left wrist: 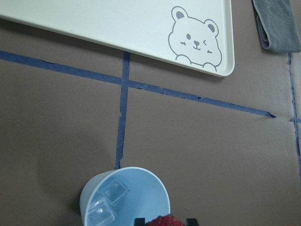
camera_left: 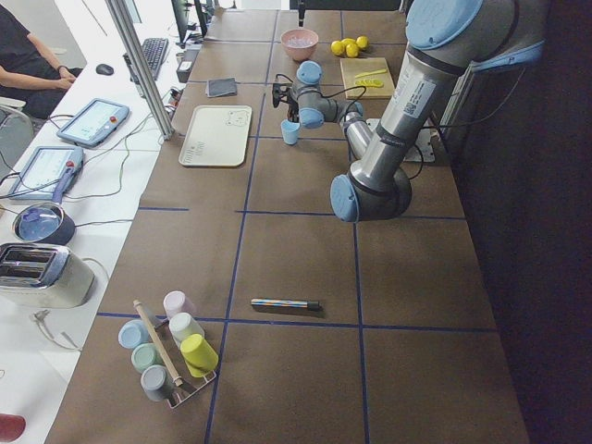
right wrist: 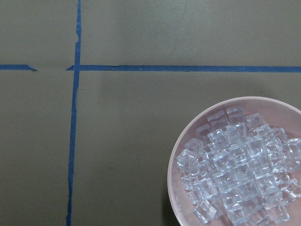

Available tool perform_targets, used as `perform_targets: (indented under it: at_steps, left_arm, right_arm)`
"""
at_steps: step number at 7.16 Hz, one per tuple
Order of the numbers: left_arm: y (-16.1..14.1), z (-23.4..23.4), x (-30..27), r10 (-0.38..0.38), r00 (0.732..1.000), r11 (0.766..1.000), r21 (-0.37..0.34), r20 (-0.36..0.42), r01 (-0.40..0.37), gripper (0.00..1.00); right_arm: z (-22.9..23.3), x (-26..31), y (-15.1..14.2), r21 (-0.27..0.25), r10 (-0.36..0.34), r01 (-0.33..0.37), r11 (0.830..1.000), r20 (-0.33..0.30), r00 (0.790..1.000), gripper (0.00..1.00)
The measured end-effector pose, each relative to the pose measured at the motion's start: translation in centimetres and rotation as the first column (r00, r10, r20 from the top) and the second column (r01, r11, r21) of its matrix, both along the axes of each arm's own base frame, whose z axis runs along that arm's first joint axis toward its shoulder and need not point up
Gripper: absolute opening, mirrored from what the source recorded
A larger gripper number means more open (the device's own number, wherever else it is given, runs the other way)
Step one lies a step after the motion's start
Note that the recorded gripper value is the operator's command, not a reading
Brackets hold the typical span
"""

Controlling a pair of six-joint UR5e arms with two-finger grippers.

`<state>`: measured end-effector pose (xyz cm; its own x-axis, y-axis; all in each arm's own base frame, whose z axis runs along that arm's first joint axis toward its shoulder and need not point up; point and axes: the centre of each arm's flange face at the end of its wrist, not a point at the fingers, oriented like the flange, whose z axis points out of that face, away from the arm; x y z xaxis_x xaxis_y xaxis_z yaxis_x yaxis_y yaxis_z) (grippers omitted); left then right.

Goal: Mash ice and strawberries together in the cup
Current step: 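Lower the strawberry into the light-blue cup and open the left gripper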

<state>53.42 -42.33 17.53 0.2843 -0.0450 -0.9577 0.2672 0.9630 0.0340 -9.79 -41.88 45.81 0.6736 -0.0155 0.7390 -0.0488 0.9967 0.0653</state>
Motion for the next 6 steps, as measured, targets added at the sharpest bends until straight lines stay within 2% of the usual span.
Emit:
perform_targets:
  at_steps: [4,6]
  left_arm:
    - [-0.1,0.3,-0.5,0.004,1.0,1.0,0.027,0.013,-0.005,0.8]
    - [0.1,2.8,-2.7,0.012,0.999,0.999,0.039,0.041,-0.014,0.78]
  right_arm:
    - [0.4,0.0,-0.1,-0.005,0.0,0.0,1.0,-0.004,1.0,0.99]
    - [0.8,0.1,-0.1,-0.003,-0.005,0.005,1.0,-0.009,1.0,0.99]
